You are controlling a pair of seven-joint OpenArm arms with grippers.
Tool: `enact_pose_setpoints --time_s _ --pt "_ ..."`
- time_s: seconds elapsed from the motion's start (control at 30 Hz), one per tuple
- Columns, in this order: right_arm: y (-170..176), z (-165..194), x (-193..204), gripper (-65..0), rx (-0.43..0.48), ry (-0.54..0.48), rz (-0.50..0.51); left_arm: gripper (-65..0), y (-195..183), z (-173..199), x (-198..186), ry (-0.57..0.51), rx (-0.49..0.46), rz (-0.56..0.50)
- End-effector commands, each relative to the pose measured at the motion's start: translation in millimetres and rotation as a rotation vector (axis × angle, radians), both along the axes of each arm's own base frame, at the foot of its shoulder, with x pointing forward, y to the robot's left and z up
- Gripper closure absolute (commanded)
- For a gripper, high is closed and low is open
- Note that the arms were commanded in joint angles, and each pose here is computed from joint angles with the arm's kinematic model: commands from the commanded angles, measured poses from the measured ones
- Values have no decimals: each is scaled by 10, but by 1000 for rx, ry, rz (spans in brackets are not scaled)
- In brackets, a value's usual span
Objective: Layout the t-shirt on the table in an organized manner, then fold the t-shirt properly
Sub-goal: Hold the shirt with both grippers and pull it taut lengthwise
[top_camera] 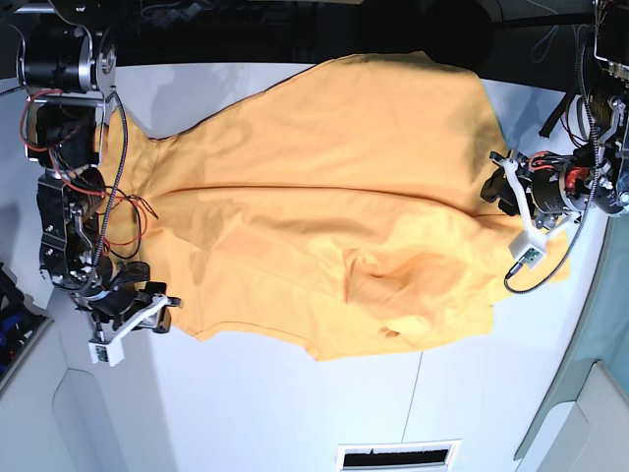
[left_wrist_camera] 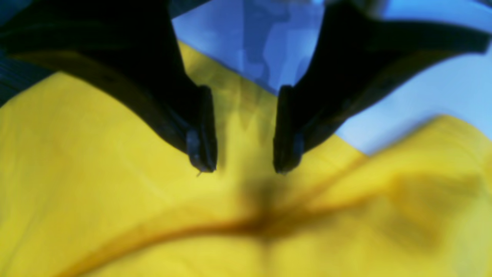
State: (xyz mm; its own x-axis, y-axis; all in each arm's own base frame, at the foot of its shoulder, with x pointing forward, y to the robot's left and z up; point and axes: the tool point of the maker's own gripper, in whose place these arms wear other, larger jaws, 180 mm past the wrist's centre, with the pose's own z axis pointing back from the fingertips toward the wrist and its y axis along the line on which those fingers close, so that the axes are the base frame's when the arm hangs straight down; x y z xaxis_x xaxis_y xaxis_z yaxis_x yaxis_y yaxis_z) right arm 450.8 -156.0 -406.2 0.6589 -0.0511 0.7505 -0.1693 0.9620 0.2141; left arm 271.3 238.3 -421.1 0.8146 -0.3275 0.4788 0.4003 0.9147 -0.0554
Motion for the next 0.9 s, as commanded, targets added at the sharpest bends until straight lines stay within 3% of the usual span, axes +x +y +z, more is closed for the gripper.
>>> enact_pose_setpoints --time_s 0.0,0.07,0.13,0.23,0.3,0.43,0.53,0.7,0.87 --pt "65 123 143 -242 18 -47 19 -277 62 36 42 -21 5 12" --pt "119 -115 54 -133 13 12 45 -238 126 -139 -58 25 18 53" --pt "91 -297 -43 -3 -25 42 63 -150 225 -330 -166 73 47 84" --pt "-63 -458 -184 0 -98 63 86 -47 456 -572 -338 141 121 112" --pt "-231 -504 -251 0 -121 78 72 -25 646 -686 -443 193 186 126" --pt "-608 -599 -437 0 -147 113 28 -24 1039 -756 -501 247 284 188" --pt "-816 -691 -619 0 -144 149 -4 -24 1201 -666 -324 229 300 235" --pt "-1040 -867 -1023 0 -123 197 -54 -24 1301 -463 -41 202 317 256" --pt "-1212 -864 -1398 0 -78 178 -143 -24 1222 -517 -247 316 290 220"
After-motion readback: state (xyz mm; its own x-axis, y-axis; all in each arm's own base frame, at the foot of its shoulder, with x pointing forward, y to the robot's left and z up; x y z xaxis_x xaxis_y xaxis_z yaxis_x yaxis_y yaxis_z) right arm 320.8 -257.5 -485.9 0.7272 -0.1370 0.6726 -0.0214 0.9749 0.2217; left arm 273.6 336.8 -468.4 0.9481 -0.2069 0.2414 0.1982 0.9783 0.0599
